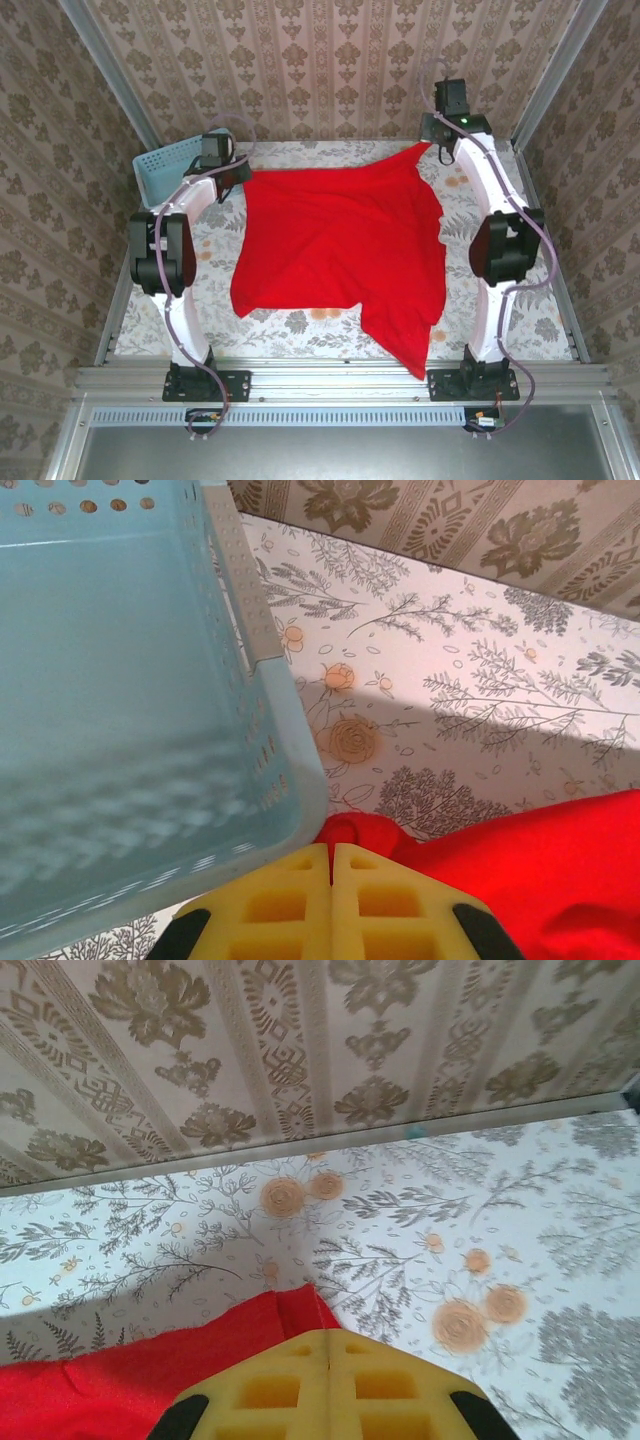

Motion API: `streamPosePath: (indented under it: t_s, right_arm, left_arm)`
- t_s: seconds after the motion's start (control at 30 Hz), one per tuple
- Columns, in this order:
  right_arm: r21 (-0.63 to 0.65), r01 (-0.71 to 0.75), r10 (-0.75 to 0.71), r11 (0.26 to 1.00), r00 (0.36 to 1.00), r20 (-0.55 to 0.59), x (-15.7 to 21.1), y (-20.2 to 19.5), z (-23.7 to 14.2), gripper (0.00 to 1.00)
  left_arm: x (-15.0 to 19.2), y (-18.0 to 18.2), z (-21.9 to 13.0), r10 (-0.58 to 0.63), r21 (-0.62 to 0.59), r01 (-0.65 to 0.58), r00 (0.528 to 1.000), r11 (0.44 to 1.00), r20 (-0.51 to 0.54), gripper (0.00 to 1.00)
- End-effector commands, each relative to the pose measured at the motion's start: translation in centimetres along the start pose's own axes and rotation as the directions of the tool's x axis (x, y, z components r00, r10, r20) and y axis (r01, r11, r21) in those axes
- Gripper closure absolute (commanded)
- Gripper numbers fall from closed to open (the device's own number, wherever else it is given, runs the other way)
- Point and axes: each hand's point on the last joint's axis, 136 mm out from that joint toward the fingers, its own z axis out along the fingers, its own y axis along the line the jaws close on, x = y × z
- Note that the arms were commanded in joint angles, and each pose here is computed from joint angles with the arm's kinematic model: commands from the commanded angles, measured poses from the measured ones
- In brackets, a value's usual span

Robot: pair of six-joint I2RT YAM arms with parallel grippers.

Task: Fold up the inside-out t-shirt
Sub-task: Fold the T-shirt at the center of the table.

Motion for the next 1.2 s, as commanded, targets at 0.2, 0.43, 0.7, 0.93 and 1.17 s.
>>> streamPosePath:
  t_s: [0.2, 0.43, 0.7, 0.93, 1.17]
  right_arm:
    - [0.040, -0.090, 0.084, 0.995, 0.988, 0.132, -1.0, -2.7, -5.0, 1.00]
    - [0.051, -0.135, 0.124, 0.990, 0.976, 0.179, -2.6, -4.4, -6.7, 1.00]
    - [0.010, -0.140, 0.136, 0.990, 0.975, 0.177, -1.9, -4.2, -9.2, 1.00]
    - [-0.017, -0.182, 0.183, 0.983, 0.978, 0.101, 3.6, -4.4, -10.5, 1.00]
    - [0.000, -0.263, 0.263, 0.965, 0.962, -0.074, 11.0, -4.3, -10.5, 1.00]
  left_arm:
    - [-2.0, 0.7, 0.8, 0.063, 0.034, -0.066, 0.995, 0.997, 0.078, 1.00]
    - [-2.6, 0.8, 0.7, 0.090, 0.035, -0.094, 0.992, 0.995, 0.092, 1.00]
    - [-1.7, -0.1, -0.1, 0.081, 0.077, -0.089, 0.992, 0.993, 0.102, 1.00]
    - [-0.2, 0.1, -1.1, 0.067, 0.084, -0.076, 0.993, 0.994, 0.101, 1.00]
    - [2.2, 1.1, -1.8, 0.006, 0.078, -0.012, 0.997, 0.997, 0.071, 1.00]
